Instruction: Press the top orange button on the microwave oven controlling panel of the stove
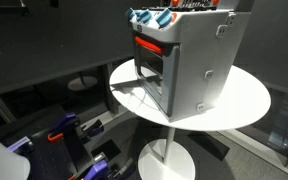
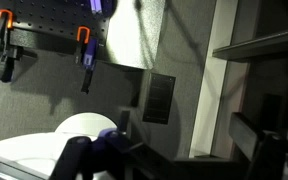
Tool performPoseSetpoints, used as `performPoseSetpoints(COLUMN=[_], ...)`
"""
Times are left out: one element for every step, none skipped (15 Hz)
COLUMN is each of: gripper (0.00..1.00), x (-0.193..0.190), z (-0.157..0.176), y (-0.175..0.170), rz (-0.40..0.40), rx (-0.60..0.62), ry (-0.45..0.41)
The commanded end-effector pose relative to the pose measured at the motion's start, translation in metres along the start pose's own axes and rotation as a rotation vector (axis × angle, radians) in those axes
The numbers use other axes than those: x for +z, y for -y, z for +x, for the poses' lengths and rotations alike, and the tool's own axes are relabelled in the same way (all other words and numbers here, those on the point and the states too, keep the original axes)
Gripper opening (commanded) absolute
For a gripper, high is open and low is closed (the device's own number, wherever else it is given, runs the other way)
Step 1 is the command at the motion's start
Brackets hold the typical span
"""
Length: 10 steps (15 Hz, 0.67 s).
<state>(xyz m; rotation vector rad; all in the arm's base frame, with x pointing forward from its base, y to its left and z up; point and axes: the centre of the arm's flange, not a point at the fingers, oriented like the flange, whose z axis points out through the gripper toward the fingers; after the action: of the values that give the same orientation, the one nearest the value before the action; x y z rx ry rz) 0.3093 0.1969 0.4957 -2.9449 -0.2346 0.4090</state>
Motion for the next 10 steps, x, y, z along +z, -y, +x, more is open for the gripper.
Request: performPoseSetpoints(gripper=[1.0,1.0,1.0,1.0,1.0,1.0,1.0,1.0,1.0,1.0], x=[0.0,0.0,0.0,0.0,-0.004,-0.012,-0.018,-0.027,-0.037,-0.048], z=[0.0,0.0,0.0,0.0,0.002,0.005,0.006,0.009,0.011,0.014], y=[0.0,0.0,0.0,0.0,-0.001,-0.001,-0.001,-0.001,-0.001,-0.001], rz=[0.0,0.0,0.0,0.0,-0.004,-0.008,-0.011,-0.013,-0.02,-0.025], rx=[0.0,0.0,0.0,0.0,0.003,0.007,0.01,0.013,0.015,0.018], ry=[0.0,-0.001,-0.001,-0.001,-0.009,-0.023,-0.035,-0.052,-0.075,-0.098])
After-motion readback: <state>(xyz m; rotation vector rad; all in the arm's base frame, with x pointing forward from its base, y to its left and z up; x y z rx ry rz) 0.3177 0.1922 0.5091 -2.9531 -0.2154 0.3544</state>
